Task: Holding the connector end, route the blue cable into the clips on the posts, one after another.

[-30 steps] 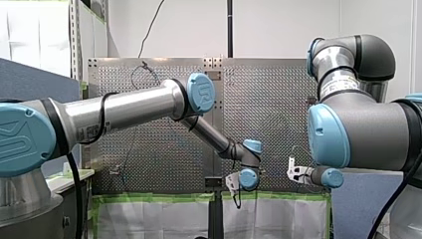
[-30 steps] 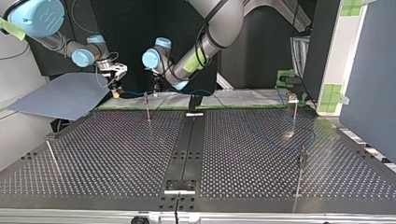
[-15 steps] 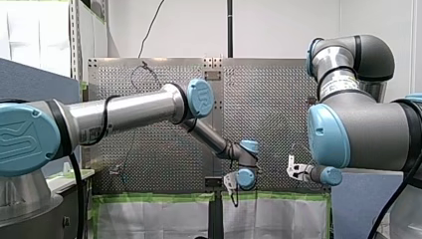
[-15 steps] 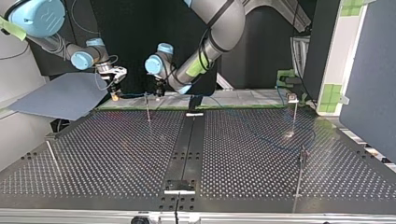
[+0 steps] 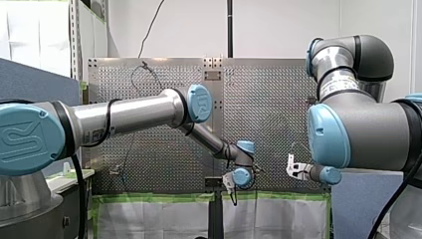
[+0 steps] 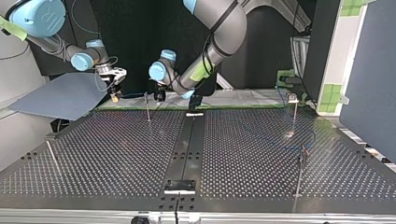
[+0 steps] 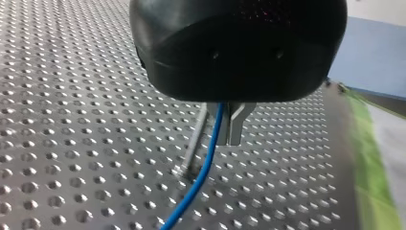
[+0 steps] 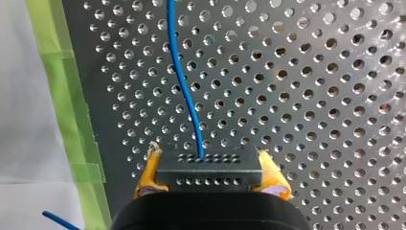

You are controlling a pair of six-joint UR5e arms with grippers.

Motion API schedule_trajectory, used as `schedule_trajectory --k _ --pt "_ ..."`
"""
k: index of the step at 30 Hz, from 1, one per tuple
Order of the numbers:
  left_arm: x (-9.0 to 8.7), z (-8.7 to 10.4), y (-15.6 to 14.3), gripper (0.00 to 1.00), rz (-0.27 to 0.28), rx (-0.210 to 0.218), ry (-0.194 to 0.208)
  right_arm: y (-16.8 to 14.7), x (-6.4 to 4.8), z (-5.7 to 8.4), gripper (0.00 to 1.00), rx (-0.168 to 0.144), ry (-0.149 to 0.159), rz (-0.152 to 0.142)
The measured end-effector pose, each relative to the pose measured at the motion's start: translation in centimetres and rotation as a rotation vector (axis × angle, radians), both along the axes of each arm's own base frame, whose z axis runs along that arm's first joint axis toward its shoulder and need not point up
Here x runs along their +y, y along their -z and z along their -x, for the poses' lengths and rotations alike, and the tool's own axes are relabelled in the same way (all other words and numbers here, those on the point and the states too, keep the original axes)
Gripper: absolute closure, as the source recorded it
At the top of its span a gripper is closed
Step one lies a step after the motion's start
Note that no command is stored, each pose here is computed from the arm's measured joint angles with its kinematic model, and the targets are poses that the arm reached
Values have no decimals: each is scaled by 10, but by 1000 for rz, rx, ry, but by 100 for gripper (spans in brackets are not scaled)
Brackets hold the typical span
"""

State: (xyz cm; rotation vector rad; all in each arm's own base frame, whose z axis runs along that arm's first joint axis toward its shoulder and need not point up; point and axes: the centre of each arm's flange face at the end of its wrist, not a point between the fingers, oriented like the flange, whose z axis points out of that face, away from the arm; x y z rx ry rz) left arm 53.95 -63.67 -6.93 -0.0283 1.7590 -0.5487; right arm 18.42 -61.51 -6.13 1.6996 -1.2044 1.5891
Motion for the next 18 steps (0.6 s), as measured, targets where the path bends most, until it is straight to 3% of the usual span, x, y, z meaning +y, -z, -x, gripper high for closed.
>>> schedule_trajectory --k 8,13,18 --pt "-1 -24 -19 95 71 -25 21 -4 -6 0 100 -4 3 15" --pt "4 -31 -20 95 71 -22 11 -4 -8 -2 100 -7 2 23" --pt "2 -25 -18 95 50 -9 20 -3 -7 -6 100 -1 -6 29"
